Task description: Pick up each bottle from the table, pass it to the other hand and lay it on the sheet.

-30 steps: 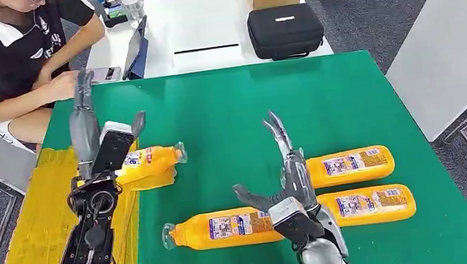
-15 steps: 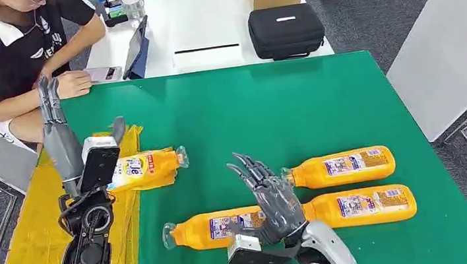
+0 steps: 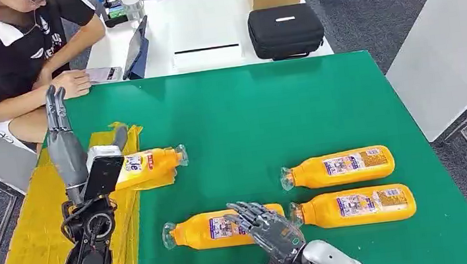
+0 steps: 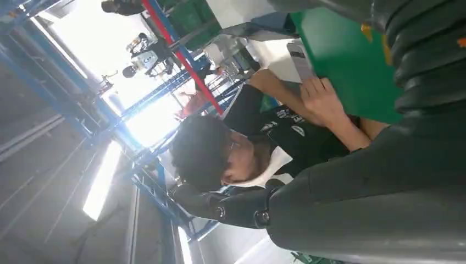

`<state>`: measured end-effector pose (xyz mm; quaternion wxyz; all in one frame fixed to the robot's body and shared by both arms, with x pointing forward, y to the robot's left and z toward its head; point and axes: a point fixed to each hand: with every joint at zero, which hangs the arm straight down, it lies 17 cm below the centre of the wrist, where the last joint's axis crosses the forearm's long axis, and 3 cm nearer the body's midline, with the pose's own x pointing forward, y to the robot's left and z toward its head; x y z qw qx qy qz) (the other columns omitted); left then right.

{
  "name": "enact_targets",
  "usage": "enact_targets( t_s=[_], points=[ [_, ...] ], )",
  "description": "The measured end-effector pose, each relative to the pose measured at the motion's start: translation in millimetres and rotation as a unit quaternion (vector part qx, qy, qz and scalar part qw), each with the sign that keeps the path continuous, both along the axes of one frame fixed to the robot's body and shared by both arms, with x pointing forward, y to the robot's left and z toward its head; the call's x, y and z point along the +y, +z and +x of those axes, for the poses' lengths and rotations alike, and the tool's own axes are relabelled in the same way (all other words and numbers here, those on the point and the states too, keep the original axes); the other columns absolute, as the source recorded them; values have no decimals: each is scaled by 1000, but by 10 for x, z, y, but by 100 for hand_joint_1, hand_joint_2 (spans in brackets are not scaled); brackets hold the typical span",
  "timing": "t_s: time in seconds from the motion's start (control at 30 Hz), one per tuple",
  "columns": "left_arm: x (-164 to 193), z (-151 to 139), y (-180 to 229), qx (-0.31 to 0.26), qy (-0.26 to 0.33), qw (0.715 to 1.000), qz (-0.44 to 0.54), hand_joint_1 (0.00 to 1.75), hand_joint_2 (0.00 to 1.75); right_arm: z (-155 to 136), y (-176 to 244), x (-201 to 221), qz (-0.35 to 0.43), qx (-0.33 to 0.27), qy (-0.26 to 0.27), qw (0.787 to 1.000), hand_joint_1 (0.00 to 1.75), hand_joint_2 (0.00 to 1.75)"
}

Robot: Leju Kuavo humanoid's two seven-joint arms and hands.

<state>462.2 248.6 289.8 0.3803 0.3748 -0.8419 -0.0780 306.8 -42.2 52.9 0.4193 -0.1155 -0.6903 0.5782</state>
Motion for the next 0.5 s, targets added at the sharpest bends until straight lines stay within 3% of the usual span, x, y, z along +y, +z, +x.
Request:
enact_targets(
  t_s=[0.27,0.5],
  points=[
    [-54,-26,-109,14,-2,1000,3,0,175,273,-551,-408,-132,1,-89,987,0,175],
    [-63,-38,-148,19,-2,1000,2,0,175,497,-620,-492,-157,-7,-117,981,0,175]
  ],
)
